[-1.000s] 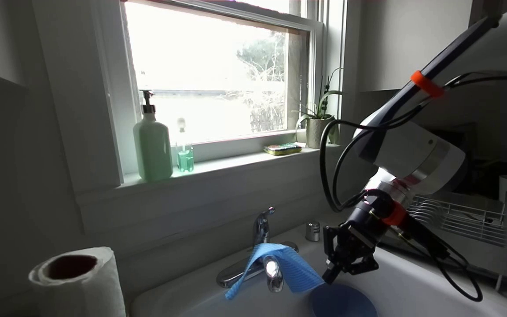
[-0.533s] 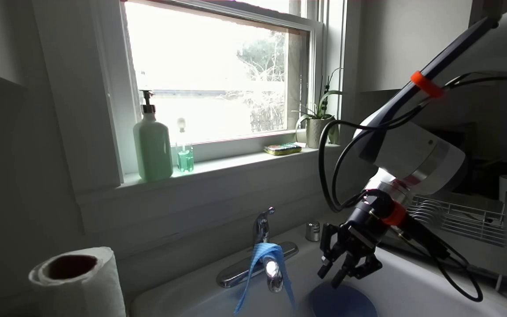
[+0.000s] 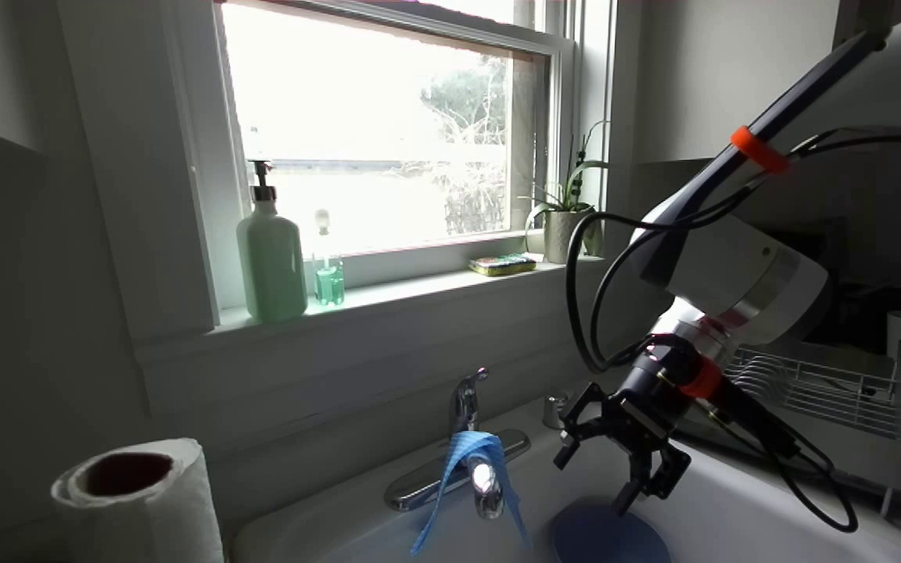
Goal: Put the blue towel over the tap faucet
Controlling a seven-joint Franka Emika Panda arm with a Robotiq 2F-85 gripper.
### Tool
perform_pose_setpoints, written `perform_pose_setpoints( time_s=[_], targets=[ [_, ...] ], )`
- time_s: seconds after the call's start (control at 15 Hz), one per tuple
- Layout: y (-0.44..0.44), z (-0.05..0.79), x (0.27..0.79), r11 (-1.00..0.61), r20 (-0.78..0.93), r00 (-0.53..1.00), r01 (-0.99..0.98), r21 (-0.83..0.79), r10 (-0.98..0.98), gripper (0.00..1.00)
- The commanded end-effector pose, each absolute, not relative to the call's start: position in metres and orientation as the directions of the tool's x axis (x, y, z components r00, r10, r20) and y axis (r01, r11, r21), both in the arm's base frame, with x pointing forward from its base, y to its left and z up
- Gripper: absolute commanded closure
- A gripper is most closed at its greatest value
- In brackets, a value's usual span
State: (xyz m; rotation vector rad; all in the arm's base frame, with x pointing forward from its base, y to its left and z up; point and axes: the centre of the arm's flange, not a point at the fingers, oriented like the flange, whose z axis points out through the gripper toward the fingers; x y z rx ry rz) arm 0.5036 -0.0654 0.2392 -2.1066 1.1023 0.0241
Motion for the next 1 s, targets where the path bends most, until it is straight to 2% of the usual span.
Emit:
perform_pose_setpoints(
  time_s=[0.0, 0.73, 0.93],
  targets=[
    [-0.081, 0.268, 0.486, -0.371, -0.321, 0.657, -0.689, -0.622, -0.682, 0.0],
    [-0.112, 0.346, 0.423, -0.494, -0.247, 0.713, -0.653, -0.574, -0.656, 0.0],
    [-0.119, 0.373, 0.409, -0.486, -0.233, 0.705, -0.653, -0.581, -0.67, 0.0]
  ],
)
